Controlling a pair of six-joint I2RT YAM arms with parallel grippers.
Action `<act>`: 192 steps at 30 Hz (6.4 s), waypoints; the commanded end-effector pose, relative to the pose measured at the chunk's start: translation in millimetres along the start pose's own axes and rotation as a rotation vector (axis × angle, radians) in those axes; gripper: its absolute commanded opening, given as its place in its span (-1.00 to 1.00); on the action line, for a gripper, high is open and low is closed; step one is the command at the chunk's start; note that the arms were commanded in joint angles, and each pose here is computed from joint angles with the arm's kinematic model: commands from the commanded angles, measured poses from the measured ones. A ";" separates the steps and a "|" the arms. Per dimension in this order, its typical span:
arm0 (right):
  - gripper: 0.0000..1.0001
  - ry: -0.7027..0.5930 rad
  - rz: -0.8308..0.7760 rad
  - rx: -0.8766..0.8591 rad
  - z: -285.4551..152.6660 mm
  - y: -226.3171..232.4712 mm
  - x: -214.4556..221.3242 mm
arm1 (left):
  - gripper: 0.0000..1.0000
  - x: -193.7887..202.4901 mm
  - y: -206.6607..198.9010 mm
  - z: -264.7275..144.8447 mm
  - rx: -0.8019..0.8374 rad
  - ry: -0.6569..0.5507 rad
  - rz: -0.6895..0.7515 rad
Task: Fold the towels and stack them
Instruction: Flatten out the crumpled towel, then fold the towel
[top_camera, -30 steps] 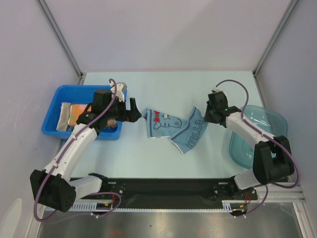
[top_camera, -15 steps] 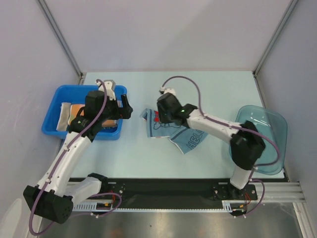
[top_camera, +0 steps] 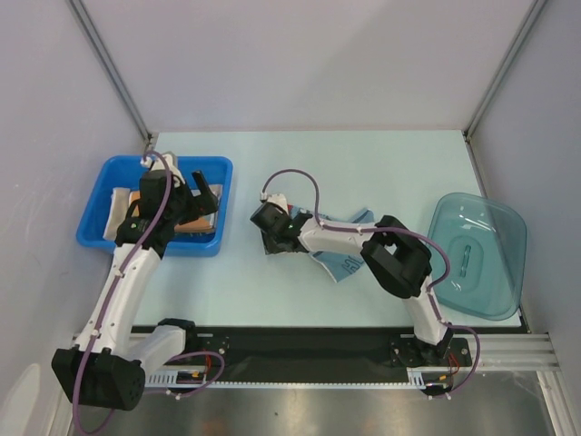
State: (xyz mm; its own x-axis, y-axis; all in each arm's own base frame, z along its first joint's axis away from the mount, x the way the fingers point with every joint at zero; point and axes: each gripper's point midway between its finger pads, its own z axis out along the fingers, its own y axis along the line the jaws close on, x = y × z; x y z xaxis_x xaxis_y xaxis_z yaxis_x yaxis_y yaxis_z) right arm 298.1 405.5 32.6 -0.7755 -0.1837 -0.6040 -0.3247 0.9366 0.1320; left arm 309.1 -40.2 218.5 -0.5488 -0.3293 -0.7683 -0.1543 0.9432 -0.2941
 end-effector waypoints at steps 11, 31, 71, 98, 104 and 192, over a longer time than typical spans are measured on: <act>-0.24 -0.089 -0.062 0.109 14.1 1.6 -1.9 | 1.00 -2.7 -17.0 -1.4 0.122 -0.039 0.001; -1.00 -0.033 0.184 -0.319 -71.7 -83.7 -83.9 | 0.78 26.2 -111.4 31.4 0.419 0.166 0.255; -1.00 0.060 0.232 -0.337 -6.3 -190.9 -89.7 | -0.56 110.4 -136.7 180.9 0.483 0.426 0.503; -1.00 -0.847 -0.044 -0.151 -463.3 -188.9 -118.2 | -0.99 -30.5 -232.0 -194.8 0.919 -0.084 0.700; -1.00 -1.044 -0.091 -0.290 -510.4 -171.8 -95.7 | -0.99 -24.0 -237.1 -236.6 1.014 -0.059 0.673; -1.00 0.024 -0.113 -0.241 -111.1 -138.7 65.0 | 0.15 145.7 -105.0 51.9 0.346 0.421 0.528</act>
State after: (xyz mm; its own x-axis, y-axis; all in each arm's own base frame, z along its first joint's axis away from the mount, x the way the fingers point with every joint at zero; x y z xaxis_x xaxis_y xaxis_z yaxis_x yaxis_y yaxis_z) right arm 236.4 231.7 66.7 -0.7159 -0.3096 -0.6258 -0.5552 0.7959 0.2414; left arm 290.7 -184.5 94.1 -0.7208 0.4022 -0.5645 0.5422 0.8345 -0.0978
